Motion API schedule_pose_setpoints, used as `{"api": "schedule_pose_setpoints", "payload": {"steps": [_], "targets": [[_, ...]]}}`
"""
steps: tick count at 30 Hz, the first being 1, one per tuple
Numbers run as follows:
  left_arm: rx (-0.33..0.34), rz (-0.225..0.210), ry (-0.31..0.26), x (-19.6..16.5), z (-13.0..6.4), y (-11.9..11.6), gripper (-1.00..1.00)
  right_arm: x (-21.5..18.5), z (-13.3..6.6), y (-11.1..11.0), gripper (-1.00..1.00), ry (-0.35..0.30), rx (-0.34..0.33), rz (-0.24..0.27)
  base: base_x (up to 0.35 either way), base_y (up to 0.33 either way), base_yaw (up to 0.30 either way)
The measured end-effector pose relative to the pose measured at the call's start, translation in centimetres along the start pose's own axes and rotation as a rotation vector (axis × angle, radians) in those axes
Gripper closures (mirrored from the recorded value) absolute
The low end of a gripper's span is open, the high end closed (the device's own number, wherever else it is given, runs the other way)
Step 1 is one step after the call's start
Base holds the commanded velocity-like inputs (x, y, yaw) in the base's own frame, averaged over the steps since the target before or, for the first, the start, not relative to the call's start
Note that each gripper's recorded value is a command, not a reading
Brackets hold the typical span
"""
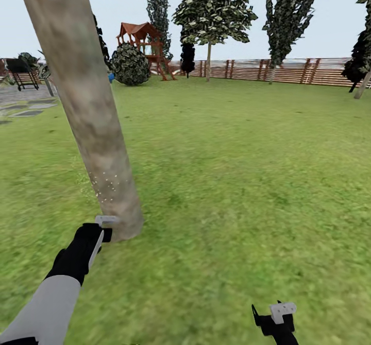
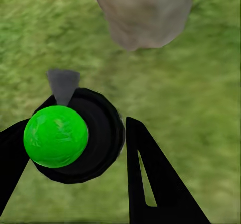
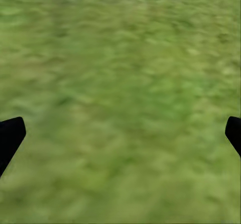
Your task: In the garden, pick up the pesticide atomizer on the floor and spray pesticide onto both trees until each tree trunk is fully covered.
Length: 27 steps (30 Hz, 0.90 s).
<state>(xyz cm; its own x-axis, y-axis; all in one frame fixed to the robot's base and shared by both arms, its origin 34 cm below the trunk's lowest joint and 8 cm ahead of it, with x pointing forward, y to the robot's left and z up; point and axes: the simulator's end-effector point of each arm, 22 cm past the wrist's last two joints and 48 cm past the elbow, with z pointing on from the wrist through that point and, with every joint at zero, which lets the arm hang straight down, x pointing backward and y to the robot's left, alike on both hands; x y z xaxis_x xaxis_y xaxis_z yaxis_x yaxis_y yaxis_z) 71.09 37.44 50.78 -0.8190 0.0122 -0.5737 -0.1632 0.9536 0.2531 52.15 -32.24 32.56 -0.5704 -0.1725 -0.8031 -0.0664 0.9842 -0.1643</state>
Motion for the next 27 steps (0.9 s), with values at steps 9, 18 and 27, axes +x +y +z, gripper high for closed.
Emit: {"api": "schedule_pose_setpoints", "payload": {"steps": [9, 18, 27], "targets": [[0.014, -0.007, -0.013, -0.8, -0.3, -0.8, 1.0, 0.0, 0.0, 0.0, -1.0, 0.0, 0.0, 0.0, -0.053, -0.002, 0.261], [0.097, -0.075, -0.034, -2.6, -1.1, -3.4, 1.0, 0.0, 0.0, -0.1, -1.0, -0.001, 0.002, 0.001, -0.259, -0.056, 0.016], [0.097, -0.084, -0.033, -8.4, -2.5, 1.6, 1.0, 0.0, 0.0, 0.0, -1.0, -0.001, 0.001, 0.001, -0.002, -0.001, 0.0]]}}
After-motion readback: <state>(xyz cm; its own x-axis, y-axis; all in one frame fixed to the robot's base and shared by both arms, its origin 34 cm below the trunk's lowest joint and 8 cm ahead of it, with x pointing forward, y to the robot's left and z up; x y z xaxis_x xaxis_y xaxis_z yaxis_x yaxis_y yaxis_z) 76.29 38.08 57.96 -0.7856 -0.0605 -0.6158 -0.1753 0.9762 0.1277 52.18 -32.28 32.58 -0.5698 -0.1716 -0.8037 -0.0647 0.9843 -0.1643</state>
